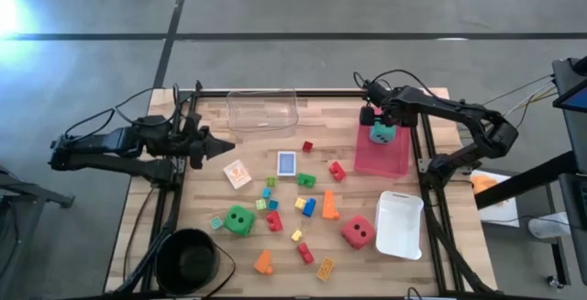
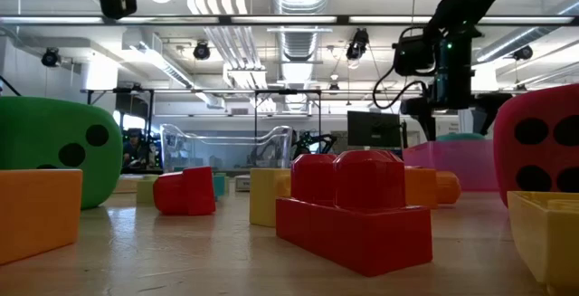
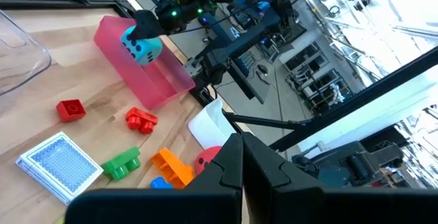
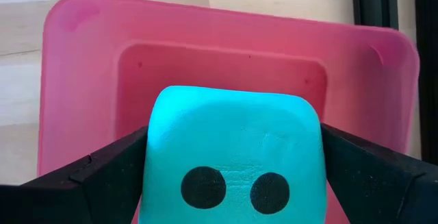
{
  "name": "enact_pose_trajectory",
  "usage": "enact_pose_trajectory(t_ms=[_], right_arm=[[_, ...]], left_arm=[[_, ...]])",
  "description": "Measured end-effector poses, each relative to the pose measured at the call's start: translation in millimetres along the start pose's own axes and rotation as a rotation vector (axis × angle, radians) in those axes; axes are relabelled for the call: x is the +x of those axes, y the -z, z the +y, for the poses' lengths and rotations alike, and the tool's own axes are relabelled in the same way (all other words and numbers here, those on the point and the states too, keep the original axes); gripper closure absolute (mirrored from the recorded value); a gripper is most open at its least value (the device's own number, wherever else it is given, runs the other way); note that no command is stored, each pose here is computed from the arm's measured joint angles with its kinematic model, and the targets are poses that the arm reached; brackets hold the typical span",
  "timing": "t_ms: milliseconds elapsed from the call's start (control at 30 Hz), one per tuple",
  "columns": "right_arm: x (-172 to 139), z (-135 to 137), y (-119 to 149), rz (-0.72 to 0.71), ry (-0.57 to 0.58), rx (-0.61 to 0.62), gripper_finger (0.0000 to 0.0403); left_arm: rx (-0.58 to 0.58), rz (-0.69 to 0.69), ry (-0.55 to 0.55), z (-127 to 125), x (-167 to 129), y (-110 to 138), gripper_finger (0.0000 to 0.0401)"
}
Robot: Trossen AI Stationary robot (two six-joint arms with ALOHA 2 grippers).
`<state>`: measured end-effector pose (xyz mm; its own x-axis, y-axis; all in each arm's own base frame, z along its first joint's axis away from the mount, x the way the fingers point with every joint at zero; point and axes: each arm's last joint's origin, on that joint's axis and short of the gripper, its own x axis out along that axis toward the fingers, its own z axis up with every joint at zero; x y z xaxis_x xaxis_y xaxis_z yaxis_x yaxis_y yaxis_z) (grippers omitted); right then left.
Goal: Pick & Place Toys
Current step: Put the blue dice into the red bin
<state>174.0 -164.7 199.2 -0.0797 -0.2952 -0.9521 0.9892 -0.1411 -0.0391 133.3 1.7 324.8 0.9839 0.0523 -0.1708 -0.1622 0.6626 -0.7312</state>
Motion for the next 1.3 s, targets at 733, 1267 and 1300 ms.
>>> enact_pose_trajectory(t_ms=[733,1267,1300], right_arm=[[-7.4,4.2,-2.1,0.068,-0.017,0.001,0.0018],[-12.0,5.2,-3.8,0.073,-0.024,0.066,0.0018],[-12.6,5.9,-4.3,0.07,-0.029,0.061,0.0018]], left_arm=[[-0.019,0.038,0.023,-0.4,-0.1,1.4,0.0399],[-0.016,0.046,0.011,0.7,-0.1,2.3,0.0399],[-0.016,0.046,0.011,0.7,-0.1,2.3,0.0399]])
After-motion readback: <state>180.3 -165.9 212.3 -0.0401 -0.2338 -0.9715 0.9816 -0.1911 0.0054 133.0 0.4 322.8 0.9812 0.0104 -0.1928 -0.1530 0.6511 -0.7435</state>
